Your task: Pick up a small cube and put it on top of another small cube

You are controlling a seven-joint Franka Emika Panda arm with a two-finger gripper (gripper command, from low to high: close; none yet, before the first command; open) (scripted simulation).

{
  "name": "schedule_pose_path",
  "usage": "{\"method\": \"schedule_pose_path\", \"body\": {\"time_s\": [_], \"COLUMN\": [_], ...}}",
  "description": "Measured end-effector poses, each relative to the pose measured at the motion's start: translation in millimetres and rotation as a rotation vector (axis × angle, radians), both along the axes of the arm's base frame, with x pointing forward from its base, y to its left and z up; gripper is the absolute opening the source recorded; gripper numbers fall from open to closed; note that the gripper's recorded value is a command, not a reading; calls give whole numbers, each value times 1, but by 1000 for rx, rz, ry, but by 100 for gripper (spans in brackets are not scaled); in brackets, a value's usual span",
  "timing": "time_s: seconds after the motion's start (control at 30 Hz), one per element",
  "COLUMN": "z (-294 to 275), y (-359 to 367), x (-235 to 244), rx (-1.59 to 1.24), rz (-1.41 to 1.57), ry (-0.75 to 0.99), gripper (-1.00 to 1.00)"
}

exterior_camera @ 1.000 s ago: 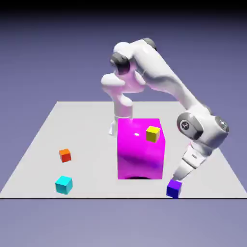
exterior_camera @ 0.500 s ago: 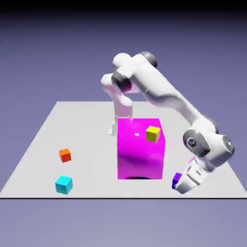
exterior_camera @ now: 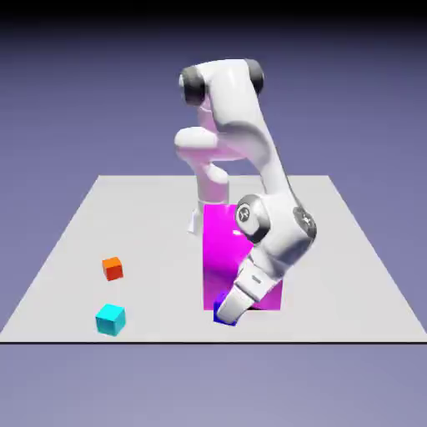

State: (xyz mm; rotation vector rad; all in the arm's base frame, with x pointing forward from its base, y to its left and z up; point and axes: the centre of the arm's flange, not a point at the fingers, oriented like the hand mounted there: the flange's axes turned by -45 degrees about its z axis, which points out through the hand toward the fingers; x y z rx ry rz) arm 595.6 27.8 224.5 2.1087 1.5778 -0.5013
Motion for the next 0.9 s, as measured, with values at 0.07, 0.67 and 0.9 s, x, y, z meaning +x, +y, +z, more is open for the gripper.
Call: {"method": "schedule_pose_path", "body": {"time_s": [0.07,0.67,0.9], "z": [2,-15,-46], "y": [-37,-229,-242], "x": [-6,-123,-118], "rx": [-14,-19,-17], "rz": [80,666,668], "ry": [4,143,143], "gripper": [-100,-100,100]}}
